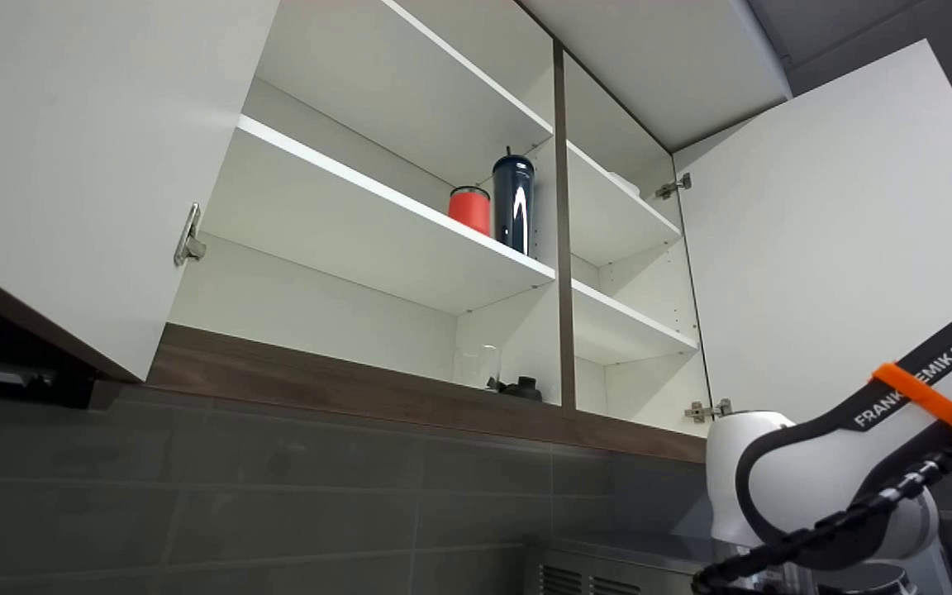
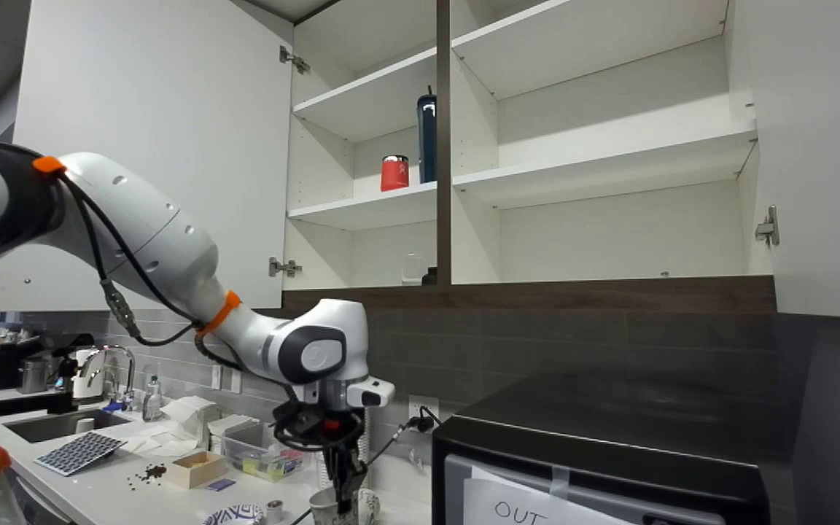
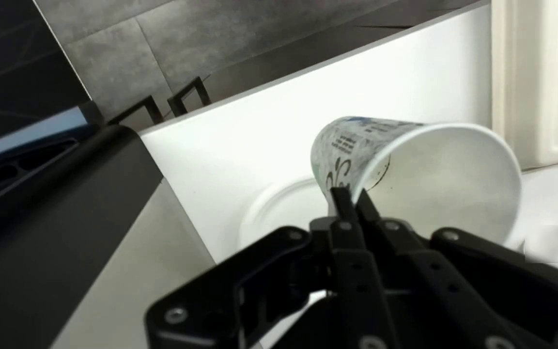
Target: Put one coffee cup in the open upper cabinet.
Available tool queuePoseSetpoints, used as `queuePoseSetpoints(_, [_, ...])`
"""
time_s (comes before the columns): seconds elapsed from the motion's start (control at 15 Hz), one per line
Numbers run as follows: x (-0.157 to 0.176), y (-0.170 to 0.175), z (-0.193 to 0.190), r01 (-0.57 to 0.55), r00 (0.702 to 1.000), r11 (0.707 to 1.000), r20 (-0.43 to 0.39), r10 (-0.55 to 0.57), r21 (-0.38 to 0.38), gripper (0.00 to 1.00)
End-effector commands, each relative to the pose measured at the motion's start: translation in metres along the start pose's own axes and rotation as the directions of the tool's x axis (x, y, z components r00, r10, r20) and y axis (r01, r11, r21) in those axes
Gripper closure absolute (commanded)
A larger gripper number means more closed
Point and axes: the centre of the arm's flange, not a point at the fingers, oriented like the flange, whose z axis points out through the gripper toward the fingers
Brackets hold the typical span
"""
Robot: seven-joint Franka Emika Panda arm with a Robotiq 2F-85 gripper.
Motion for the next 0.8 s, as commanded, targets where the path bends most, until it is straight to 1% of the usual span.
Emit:
queuePoseSetpoints(0.0, [0.003, -0.035, -0.046, 0.174, 0.984, 0.985, -0.025, -0.174, -0.010, 0.99])
queuePoseSetpoints(0.33, [0.013, -0.084, -0.120, 0.325, 0.944, 0.946, -0.066, -0.324, -0.002, 0.99])
queuePoseSetpoints(0.47, [0.019, -0.100, -0.154, 0.345, 0.935, 0.939, -0.093, -0.343, 0.000, 0.99])
queuePoseSetpoints(0.53, [0.022, -0.107, -0.167, 0.341, 0.933, 0.940, -0.114, -0.341, -0.019, 0.99])
queuePoseSetpoints(0.6, [0.010, -0.095, -0.144, 0.321, 0.940, 0.947, -0.118, -0.319, -0.004, 0.96])
queuePoseSetpoints(0.73, [0.012, -0.102, -0.166, 0.331, 0.934, 0.943, -0.142, -0.329, -0.005, 0.96])
